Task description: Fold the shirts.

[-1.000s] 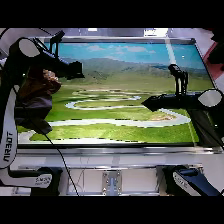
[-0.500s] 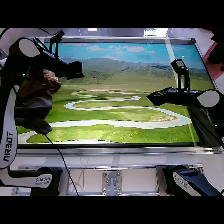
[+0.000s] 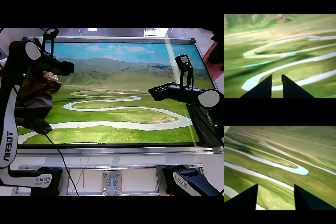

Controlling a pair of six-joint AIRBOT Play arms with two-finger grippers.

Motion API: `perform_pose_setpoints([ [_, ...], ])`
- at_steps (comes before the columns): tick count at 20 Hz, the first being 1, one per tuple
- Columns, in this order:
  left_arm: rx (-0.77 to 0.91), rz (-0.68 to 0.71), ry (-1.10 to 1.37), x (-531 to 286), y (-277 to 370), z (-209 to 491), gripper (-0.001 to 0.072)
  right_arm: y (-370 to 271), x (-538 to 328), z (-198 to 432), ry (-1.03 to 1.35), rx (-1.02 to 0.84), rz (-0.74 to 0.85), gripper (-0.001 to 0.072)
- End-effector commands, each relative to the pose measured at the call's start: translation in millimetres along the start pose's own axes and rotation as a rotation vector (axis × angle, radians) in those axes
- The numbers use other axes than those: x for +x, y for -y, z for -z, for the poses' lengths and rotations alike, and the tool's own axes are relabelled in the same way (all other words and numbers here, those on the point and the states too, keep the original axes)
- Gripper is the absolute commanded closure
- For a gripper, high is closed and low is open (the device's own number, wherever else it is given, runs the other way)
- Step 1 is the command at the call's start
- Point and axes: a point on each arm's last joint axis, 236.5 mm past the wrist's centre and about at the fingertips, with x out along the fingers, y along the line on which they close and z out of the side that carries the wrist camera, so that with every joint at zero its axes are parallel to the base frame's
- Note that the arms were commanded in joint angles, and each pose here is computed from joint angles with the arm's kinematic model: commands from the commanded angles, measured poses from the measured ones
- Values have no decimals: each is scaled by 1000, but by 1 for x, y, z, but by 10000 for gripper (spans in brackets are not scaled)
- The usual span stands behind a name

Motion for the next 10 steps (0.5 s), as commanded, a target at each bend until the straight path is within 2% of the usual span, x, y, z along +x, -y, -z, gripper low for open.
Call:
perform_pose_setpoints([
  [1, 147, -418, 242, -28, -99, -62, 537, 2, 0, -3, 11, -3, 9, 207],
  [3, 12, -434, 432, -43, -128, -95, 537, 3, 0, -5, 20, -3, 13, 212],
  [4, -131, -414, 505, -48, -148, -101, 538, 3, 0, -5, 21, -3, 14, 249],
  [5, -265, -385, 543, -46, -167, -100, 524, 3, 0, -5, 20, -3, 16, 257],
  [7, -515, -303, 523, -25, -202, -80, 210, 4, 0, -5, 23, 14, 18, 339],
  [10, -797, -134, 485, 11, -231, -57, 185, 3, 0, -5, 20, 19, 14, 338],
])
